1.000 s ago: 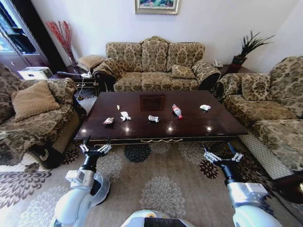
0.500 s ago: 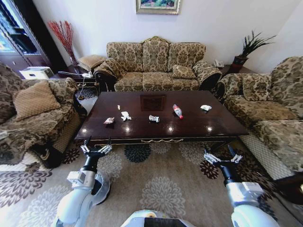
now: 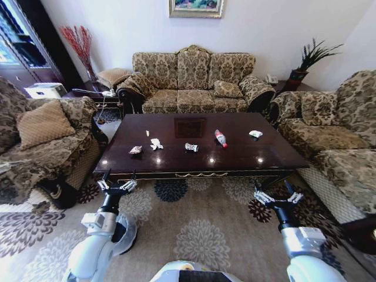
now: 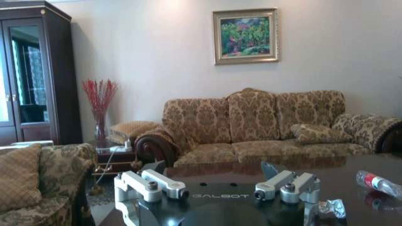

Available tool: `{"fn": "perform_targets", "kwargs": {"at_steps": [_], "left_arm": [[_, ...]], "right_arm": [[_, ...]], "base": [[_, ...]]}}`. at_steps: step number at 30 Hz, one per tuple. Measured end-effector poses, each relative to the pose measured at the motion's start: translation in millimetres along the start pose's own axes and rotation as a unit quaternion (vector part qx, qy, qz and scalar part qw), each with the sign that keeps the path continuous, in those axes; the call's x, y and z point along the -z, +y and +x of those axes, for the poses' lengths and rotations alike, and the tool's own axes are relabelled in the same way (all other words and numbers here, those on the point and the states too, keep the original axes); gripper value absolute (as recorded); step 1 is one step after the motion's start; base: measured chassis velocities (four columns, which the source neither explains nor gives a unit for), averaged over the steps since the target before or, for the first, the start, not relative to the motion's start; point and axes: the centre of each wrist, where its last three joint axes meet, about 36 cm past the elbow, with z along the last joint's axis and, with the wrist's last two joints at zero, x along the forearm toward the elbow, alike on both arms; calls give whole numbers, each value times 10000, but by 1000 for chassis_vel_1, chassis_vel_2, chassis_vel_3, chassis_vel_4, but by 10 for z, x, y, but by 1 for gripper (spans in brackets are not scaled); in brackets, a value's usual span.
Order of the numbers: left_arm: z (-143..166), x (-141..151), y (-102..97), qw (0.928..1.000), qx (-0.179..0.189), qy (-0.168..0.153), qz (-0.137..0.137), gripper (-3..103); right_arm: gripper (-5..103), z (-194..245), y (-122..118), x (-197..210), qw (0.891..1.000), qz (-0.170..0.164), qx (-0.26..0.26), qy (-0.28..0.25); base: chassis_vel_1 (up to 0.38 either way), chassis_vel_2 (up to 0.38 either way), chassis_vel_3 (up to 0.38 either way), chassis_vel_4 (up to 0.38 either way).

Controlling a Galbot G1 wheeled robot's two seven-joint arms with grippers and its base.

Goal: Move to the front of the table and place the trash on the table into the trash bin.

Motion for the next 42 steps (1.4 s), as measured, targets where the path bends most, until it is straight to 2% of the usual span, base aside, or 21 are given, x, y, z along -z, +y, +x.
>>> {"fn": "perform_targets", "kwargs": {"at_steps": [9,22,31,40,42], "left_arm": [[-9,4,10,10000,-21,-20,-16,100],[-14,-63,0,10000,-32,71,22,100],[-17,-111,17,9999,-36,152,45,100],[-5,-349,78,9985,11,526,125,100],[3,-566,139,9966,35,815,128,100]], "right_arm": [[100,6,8,6,10000,29,-50,12],[100,0,18,8,9999,103,-9,-10],[100,-22,8,0,10000,-69,-36,-33],[100,-27,-9,5,10000,-56,-66,-22],[100,-22,-14,8,9999,-73,-82,-13]], "base": [[119,111,-111,-105],[310,261,-308,-260],[284,261,-277,-249],[1,-5,5,-11],[-41,-36,23,10]]}}
